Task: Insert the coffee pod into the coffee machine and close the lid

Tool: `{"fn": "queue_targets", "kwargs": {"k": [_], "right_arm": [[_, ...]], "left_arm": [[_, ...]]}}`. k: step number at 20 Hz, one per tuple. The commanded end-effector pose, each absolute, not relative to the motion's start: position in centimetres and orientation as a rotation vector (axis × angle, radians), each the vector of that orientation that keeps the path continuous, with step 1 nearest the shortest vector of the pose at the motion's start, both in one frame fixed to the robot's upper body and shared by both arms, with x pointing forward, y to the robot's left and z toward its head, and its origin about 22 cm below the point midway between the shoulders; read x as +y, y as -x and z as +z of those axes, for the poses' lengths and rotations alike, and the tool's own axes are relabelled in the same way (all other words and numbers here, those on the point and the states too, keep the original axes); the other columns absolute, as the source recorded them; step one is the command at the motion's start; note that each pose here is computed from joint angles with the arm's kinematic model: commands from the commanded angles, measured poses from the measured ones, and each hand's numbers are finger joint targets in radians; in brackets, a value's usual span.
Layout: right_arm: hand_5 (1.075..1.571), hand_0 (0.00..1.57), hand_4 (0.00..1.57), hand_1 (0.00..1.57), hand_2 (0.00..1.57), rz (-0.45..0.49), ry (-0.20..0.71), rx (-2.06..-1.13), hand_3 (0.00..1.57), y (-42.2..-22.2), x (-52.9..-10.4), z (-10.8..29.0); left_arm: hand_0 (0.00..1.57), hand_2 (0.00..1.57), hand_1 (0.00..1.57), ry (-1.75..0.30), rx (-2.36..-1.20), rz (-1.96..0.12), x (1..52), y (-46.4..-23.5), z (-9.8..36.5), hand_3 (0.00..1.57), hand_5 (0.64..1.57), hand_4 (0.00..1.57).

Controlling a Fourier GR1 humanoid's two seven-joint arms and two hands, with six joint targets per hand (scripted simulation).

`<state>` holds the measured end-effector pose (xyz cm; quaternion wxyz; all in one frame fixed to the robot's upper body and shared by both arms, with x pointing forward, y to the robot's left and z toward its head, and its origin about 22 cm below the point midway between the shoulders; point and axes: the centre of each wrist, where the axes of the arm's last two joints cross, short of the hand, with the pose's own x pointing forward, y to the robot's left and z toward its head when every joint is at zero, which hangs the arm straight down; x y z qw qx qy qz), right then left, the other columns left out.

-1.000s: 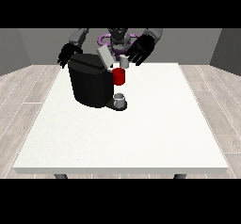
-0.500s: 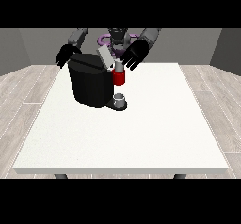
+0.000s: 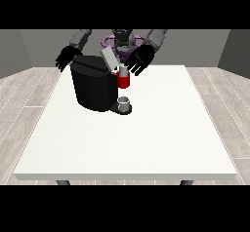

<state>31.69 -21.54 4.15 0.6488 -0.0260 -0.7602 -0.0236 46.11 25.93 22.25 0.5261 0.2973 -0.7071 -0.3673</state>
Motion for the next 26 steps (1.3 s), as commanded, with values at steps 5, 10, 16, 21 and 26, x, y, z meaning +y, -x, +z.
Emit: {"fn": "queue_targets", "kwargs": {"k": [5,10,16,21,26], "right_arm": [[1.571,0.00,0.51,0.00,0.00,-0.082,0.074,-1.735,0.00,-32.4,-21.6,4.9],[1.571,0.00,0.45,0.00,0.00,-0.064,0.033,-1.753,0.00,-31.7,-21.3,4.9],[1.571,0.00,0.42,0.00,0.00,-0.031,0.056,-1.759,0.00,-31.6,-20.0,5.0],[1.571,0.00,0.40,0.00,0.00,-0.063,0.071,-1.779,0.00,-32.7,-21.8,4.7],[1.571,0.00,0.38,0.00,0.00,-0.109,0.103,-1.746,0.00,-32.4,-20.9,4.2]], "left_arm": [[1.18,1.25,1.18,-0.709,-1.663,-0.908,23.8,-46.4,22.3,1.19,1.571,0.49],[1.25,1.28,1.25,-0.713,-1.644,-0.889,26.1,-46.3,22.0,1.18,1.571,0.48],[1.21,1.24,1.21,-0.704,-1.668,-0.867,26.1,-46.4,22.0,1.12,1.571,0.46],[1.13,1.17,1.13,-0.754,-1.694,-0.896,25.0,-46.4,24.6,1.00,1.571,0.46],[1.07,1.12,1.07,-0.737,-1.700,-0.942,26.0,-46.2,24.2,0.95,1.571,0.38]]}}
